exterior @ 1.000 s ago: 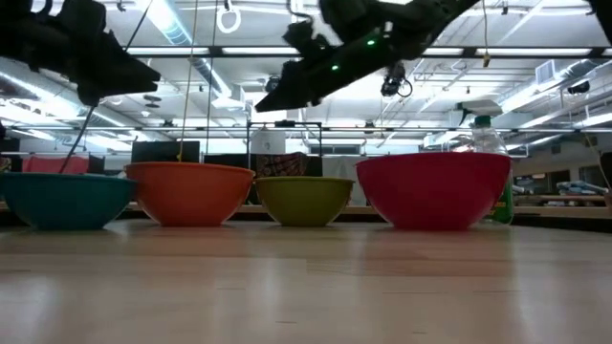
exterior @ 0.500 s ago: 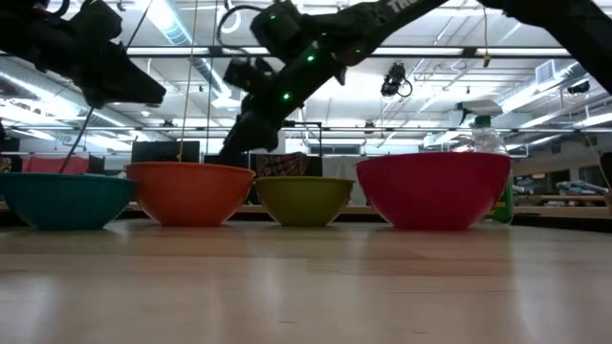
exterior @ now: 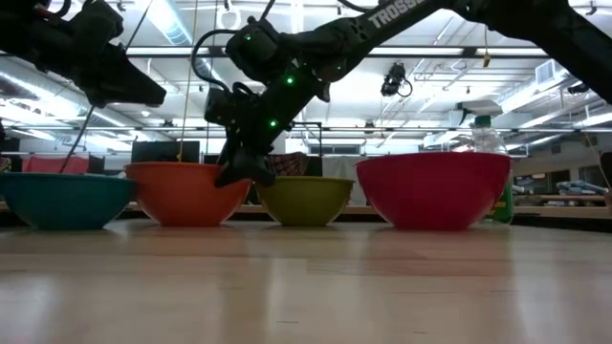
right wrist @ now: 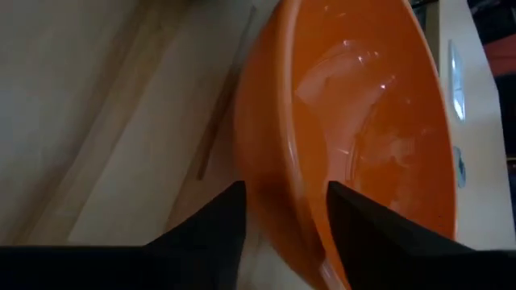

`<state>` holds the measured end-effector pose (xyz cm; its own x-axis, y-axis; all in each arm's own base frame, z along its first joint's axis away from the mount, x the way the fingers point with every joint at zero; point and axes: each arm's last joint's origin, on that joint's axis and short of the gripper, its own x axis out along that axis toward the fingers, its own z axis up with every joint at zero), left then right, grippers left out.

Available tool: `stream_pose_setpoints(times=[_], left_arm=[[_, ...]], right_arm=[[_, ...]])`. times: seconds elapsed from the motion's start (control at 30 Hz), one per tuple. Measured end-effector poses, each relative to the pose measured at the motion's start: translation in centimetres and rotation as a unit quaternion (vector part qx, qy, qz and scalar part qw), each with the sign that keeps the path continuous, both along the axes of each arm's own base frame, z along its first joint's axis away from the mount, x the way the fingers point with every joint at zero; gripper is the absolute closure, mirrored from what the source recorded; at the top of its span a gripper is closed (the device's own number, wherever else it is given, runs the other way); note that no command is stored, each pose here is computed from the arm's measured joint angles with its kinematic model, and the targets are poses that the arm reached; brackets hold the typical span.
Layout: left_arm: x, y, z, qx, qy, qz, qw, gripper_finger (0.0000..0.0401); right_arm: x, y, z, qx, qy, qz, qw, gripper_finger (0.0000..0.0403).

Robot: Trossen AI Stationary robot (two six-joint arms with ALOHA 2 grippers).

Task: Nest bowls inside each other
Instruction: Stack the orange bowl into the red bowl

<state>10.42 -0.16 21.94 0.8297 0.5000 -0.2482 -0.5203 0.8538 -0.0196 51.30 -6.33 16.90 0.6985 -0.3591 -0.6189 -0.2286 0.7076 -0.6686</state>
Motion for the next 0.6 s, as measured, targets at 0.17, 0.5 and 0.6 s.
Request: stream_pose_setpoints(times=[0.17,0.5,0.6], left_arm=[[0.04,-0.01,0.1,0.015,0.003,-0.005,1.0,0.0236],[0.04,-0.01,0.09,0.019,0.006,-0.006,1.0,0.0236],[0.04,-0.01,0.09,0.021,0.008,-0.007,1.0,0.0236]], right_arm=[[0.0,-0.25,-0.03,0.006,-0.002,0.004,1.0,0.029],[0.0,-0.93,-0.06,0.0,-0.002,0.018,1.0,0.0367],[0.08,-0.99,0.06,-0.013,-0.004,0.028,1.0,0.037]])
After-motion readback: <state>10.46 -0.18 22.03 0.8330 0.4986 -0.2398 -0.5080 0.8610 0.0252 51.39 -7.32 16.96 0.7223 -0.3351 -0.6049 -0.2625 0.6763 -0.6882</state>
